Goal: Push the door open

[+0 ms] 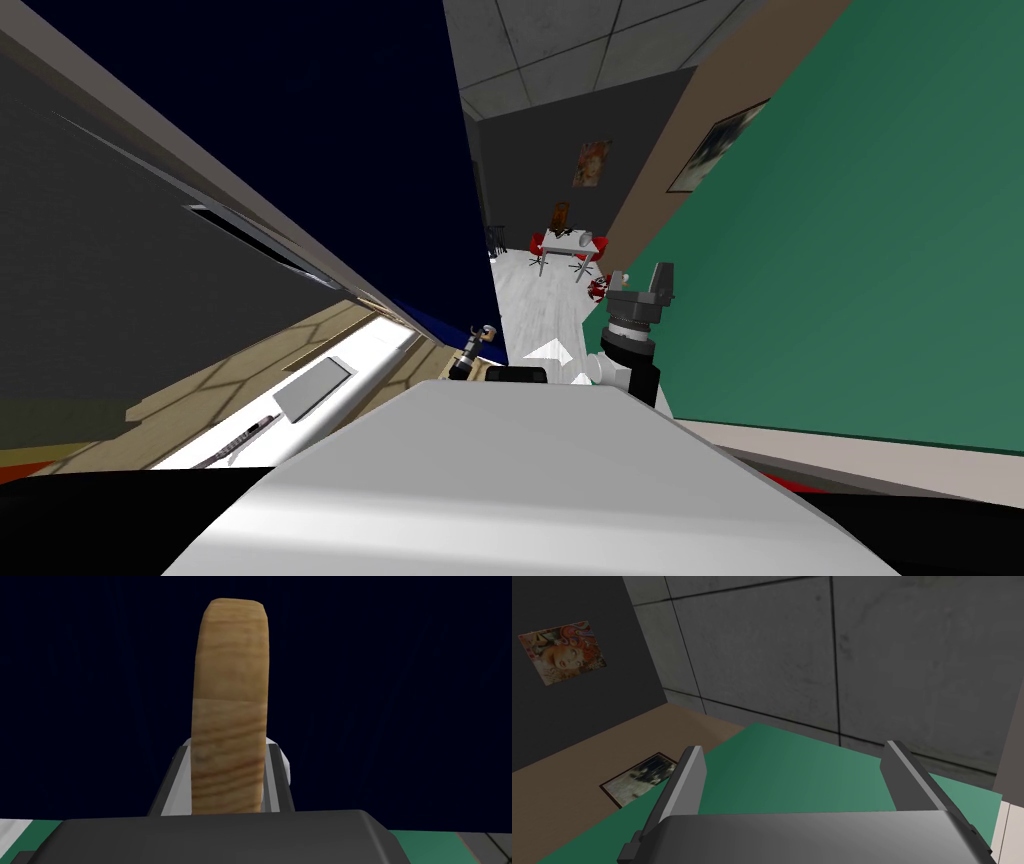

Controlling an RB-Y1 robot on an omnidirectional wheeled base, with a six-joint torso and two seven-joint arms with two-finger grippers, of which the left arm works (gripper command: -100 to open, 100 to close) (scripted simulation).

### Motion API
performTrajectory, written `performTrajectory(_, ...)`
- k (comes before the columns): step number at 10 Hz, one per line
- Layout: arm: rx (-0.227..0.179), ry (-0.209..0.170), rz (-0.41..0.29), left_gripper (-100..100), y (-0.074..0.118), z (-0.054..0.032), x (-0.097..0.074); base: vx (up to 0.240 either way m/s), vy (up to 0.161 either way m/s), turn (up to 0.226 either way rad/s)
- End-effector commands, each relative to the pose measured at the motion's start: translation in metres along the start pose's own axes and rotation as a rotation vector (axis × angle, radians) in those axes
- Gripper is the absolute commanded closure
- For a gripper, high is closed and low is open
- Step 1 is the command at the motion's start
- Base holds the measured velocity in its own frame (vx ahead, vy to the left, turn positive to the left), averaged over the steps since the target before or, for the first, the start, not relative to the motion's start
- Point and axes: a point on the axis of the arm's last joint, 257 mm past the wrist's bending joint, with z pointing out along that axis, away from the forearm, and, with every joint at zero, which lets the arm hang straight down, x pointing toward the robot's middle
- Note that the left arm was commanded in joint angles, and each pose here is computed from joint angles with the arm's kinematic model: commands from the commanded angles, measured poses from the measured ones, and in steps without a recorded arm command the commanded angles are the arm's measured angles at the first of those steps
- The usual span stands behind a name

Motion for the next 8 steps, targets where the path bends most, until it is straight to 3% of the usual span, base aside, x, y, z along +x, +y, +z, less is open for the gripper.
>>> performTrajectory(1,-0.011,0.006,-0.038,100,0.004,0.0031,0.006,0.023,-0.012,0.005)
performTrajectory(8,-0.027,0.030,-0.222,100,0.008,0.0074,0.022,0.027,-0.016,0.000)
